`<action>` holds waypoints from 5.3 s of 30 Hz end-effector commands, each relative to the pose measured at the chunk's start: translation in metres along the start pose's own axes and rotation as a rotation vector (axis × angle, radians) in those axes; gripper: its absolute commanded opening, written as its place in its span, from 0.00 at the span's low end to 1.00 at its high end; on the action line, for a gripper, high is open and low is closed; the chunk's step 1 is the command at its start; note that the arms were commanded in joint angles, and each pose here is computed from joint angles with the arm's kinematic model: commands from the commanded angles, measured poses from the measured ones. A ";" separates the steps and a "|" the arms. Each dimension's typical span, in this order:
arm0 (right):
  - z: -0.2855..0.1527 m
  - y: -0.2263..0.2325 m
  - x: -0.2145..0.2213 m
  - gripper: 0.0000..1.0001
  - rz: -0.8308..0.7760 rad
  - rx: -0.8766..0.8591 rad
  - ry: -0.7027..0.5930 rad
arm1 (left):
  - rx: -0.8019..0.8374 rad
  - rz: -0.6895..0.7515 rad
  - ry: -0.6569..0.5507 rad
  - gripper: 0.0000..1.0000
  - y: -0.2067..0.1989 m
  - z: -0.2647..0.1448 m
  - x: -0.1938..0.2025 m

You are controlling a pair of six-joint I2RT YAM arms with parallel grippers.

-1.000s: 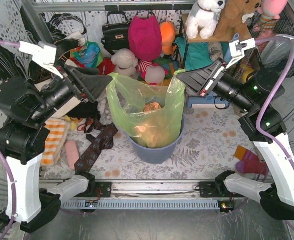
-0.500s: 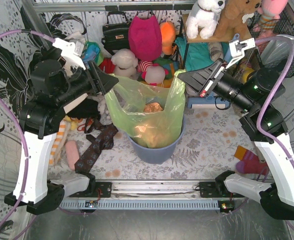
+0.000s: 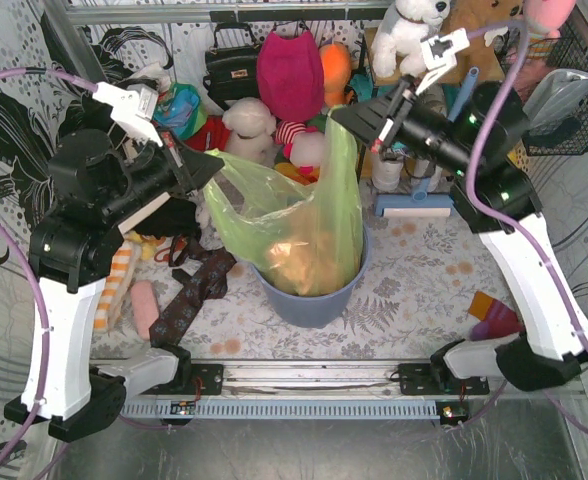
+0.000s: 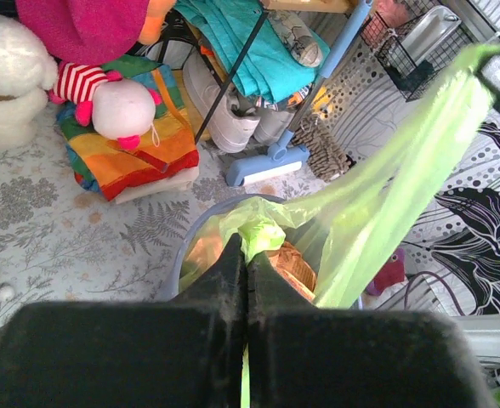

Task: Tie the trash bag

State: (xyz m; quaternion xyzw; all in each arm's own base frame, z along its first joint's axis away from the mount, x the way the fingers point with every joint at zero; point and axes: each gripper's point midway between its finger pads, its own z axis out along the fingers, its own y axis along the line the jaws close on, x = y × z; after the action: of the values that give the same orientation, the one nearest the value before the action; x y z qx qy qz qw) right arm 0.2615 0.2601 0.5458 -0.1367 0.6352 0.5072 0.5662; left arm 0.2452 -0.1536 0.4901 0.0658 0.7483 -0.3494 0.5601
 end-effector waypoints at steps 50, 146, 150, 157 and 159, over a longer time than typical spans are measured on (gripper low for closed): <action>-0.058 -0.007 -0.029 0.00 -0.057 0.066 -0.164 | 0.523 -0.192 -0.172 0.00 -0.110 0.038 -0.024; 0.101 0.100 0.068 0.69 -0.261 -0.181 0.191 | 0.075 -0.128 -0.400 0.35 -0.034 -0.047 -0.034; 0.105 0.104 0.070 0.67 -0.250 -0.199 0.185 | 0.074 -0.130 -0.394 0.36 -0.033 -0.047 -0.031; 0.109 0.103 0.071 0.41 -0.256 -0.181 0.167 | 0.082 -0.121 -0.392 0.36 -0.035 -0.048 -0.031; 0.110 0.104 0.070 0.29 -0.258 -0.183 0.162 | 0.090 -0.111 -0.393 0.37 -0.036 -0.049 -0.031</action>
State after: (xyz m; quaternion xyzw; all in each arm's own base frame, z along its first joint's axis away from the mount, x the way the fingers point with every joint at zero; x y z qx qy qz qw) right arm 0.2228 0.4212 0.5391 -0.3164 0.6272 0.4707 0.5338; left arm 0.2054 -0.1439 0.5292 -0.0297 0.6288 -0.4135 0.6578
